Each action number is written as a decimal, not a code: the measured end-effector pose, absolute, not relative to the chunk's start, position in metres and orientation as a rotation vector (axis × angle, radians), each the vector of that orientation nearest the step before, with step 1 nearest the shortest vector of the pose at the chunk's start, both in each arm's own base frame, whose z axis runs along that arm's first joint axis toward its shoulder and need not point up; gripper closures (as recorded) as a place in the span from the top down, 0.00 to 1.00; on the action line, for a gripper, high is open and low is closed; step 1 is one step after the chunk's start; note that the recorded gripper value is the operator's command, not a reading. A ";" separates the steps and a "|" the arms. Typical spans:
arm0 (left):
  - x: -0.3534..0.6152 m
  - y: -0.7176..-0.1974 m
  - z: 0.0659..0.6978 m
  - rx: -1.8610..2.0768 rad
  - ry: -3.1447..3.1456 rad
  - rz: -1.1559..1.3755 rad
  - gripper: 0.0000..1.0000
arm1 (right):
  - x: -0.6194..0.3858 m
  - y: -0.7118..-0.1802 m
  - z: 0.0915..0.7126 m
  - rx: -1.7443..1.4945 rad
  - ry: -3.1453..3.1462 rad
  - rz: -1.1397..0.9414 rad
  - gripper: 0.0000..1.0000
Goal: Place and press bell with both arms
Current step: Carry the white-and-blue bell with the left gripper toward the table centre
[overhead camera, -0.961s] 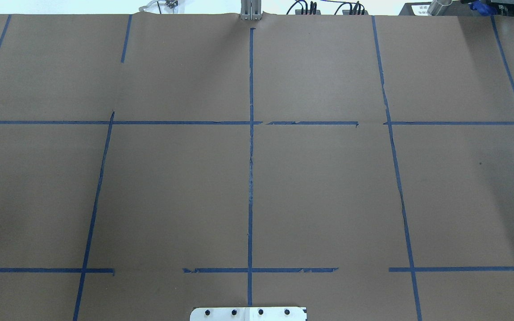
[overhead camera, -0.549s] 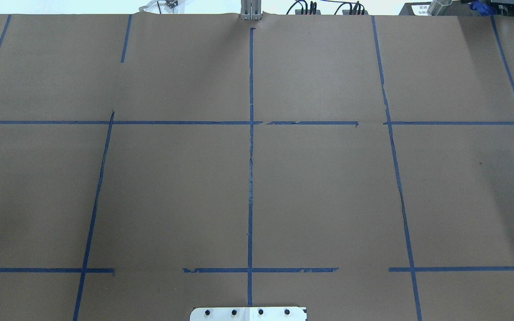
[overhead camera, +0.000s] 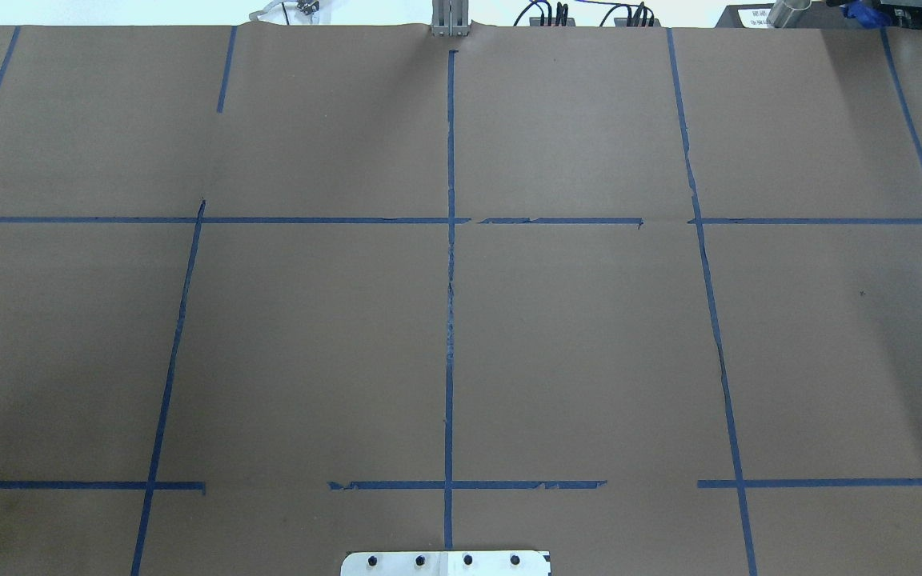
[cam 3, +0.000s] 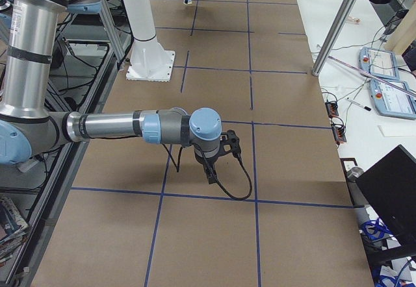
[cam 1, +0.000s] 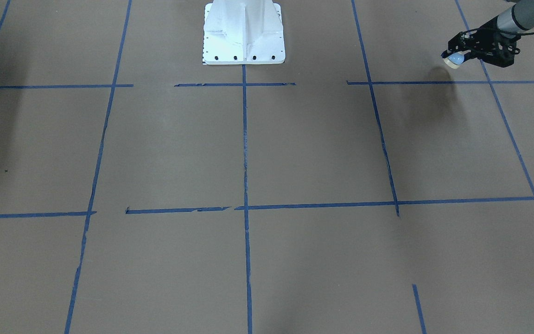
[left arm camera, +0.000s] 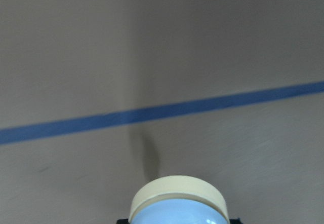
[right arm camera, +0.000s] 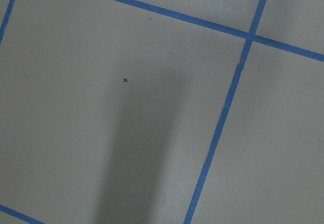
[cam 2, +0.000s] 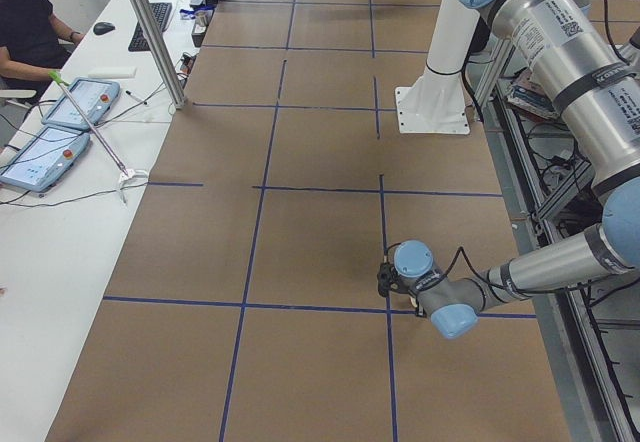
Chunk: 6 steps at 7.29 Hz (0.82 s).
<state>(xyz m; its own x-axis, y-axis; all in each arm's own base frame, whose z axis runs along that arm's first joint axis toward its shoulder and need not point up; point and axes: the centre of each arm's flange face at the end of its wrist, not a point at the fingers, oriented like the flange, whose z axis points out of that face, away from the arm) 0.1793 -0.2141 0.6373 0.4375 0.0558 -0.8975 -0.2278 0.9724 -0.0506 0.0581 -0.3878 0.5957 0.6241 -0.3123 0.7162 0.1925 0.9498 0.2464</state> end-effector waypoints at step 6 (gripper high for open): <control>0.351 -0.449 0.353 -0.075 1.184 -0.011 0.01 | 0.058 -0.390 0.595 0.153 -0.849 -0.288 1.00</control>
